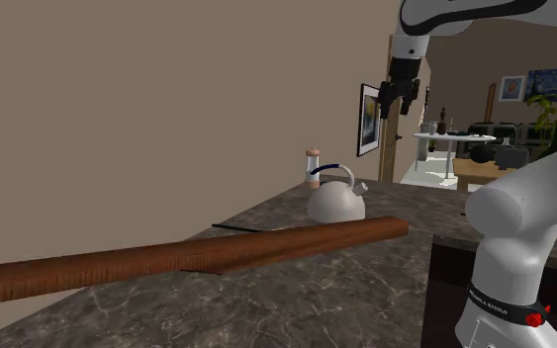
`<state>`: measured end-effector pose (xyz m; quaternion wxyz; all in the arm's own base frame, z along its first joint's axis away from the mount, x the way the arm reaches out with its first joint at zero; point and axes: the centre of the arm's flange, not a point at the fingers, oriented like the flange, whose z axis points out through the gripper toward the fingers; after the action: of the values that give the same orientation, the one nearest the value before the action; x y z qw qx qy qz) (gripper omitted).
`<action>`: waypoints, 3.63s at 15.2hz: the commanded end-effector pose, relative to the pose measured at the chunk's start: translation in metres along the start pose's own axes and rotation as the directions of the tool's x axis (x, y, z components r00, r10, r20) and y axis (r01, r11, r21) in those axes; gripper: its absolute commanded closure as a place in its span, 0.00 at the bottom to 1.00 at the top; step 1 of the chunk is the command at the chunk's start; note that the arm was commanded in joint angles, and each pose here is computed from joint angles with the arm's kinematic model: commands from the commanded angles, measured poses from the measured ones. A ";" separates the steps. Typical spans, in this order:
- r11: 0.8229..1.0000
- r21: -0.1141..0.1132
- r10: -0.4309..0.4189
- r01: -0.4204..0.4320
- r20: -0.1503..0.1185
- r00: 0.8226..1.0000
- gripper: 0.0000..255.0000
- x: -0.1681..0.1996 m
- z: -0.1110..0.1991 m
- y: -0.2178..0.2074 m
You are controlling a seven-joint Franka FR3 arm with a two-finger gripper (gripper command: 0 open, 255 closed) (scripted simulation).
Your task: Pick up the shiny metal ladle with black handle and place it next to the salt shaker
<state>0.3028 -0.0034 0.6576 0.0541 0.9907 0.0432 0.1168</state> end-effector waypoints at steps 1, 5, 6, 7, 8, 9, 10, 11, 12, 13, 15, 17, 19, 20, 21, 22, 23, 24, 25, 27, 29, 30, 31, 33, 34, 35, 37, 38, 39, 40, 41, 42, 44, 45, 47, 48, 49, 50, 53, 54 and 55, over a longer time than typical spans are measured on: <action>1.000 0.000 0.000 0.000 0.000 1.000 0.00 0.000 0.000 0.000; 0.999 0.031 -0.042 0.042 0.011 0.999 0.00 0.020 0.032 -0.033; 0.998 0.039 -0.053 0.053 0.014 0.998 0.00 0.025 0.040 -0.041; 0.997 0.047 -0.064 0.063 0.016 0.998 0.00 0.030 0.048 -0.050; 0.996 0.055 -0.074 0.073 0.019 0.997 0.00 0.035 0.056 -0.059; 0.994 0.063 -0.085 0.084 0.021 0.996 0.00 0.039 0.064 -0.067; 0.993 0.071 -0.096 0.094 0.023 0.995 0.00 0.044 0.071 -0.076; 0.991 0.079 -0.107 0.104 0.025 0.994 0.00 0.048 0.079 -0.085; 0.990 0.087 -0.117 0.114 0.027 0.993 0.00 0.052 0.086 -0.095; 0.988 0.096 -0.128 0.125 0.029 0.991 0.00 0.056 0.094 -0.104; 0.983 0.112 -0.149 0.145 0.033 0.988 0.00 0.064 0.109 -0.123; 0.978 0.128 -0.171 0.165 0.036 0.985 0.00 0.071 0.123 -0.142; 0.972 0.144 -0.192 0.185 0.039 0.981 0.00 0.078 0.138 -0.161; 0.969 0.152 -0.203 0.194 0.041 0.978 0.00 0.081 0.145 -0.171; 0.966 0.160 -0.213 0.204 0.042 0.976 0.00 0.084 0.152 -0.181; 0.962 0.169 -0.224 0.214 0.043 0.974 0.00 0.087 0.159 -0.191; 0.959 0.177 -0.235 0.224 0.044 0.971 0.00 0.089 0.166 -0.201; 0.955 0.185 -0.245 0.233 0.045 0.968 0.00 0.092 0.172 -0.212; 0.951 0.193 -0.256 0.243 0.046 0.966 0.00 0.095 0.179 -0.222; 0.942 0.209 -0.277 0.262 0.047 0.960 0.00 0.099 0.192 -0.243; 0.933 0.226 -0.298 0.280 0.049 0.953 0.00 0.103 0.205 -0.264; 0.928 0.234 -0.308 0.289 0.049 0.950 0.00 0.105 0.212 -0.275; 0.923 0.242 -0.319 0.298 0.049 0.947 0.00 0.107 0.218 -0.285; 0.913 0.258 -0.339 0.316 0.050 0.939 0.00 0.110 0.230 -0.307; 0.908 0.266 -0.350 0.325 0.050 0.936 0.00 0.111 0.236 -0.318; 0.902 0.274 -0.360 0.334 0.050 0.932 0.00 0.113 0.242 -0.329; 0.890 0.290 -0.380 0.351 0.050 0.924 0.00 0.115 0.254 -0.351; 0.884 0.298 -0.390 0.360 0.049 0.919 0.00 0.116 0.260 -0.363; 0.878 0.306 -0.401 0.368 0.049 0.915 0.00 0.116 0.265 -0.374; 0.872 0.314 -0.411 0.376 0.048 0.911 0.00 0.117 0.271 -0.385; 0.867 0.320 -0.418 0.383 0.048 0.907 0.00 0.117 0.275 -0.394; 0.867 0.320 -0.418 0.383 0.048 0.907 0.00 0.116 0.280 -0.395; 0.867 0.320 -0.418 0.383 0.048 0.907 0.00 0.114 0.290 -0.398; 0.867 0.320 -0.418 0.383 0.048 0.907 0.00 0.113 0.295 -0.400; 0.867 0.320 -0.418 0.383 0.048 0.907 0.00 0.112 0.305 -0.402; 0.867 0.320 -0.418 0.383 0.048 0.907 0.00 0.111 0.310 -0.404; 0.867 0.320 -0.418 0.383 0.048 0.907 0.00 0.110 0.313 -0.405; 0.867 0.320 -0.418 0.383 0.048 0.907 0.00 0.110 0.313 -0.405; 0.867 0.320 -0.418 0.383 0.048 0.907 0.00 0.110 0.313 -0.405; 0.867 0.320 -0.418 0.383 0.048 0.907 0.00 0.110 0.313 -0.405; 0.867 0.320 -0.418 0.383 0.048 0.907 0.00 0.110 0.313 -0.405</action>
<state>0.4537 0.3778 0.3327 -0.0731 0.9615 0.2622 0.0374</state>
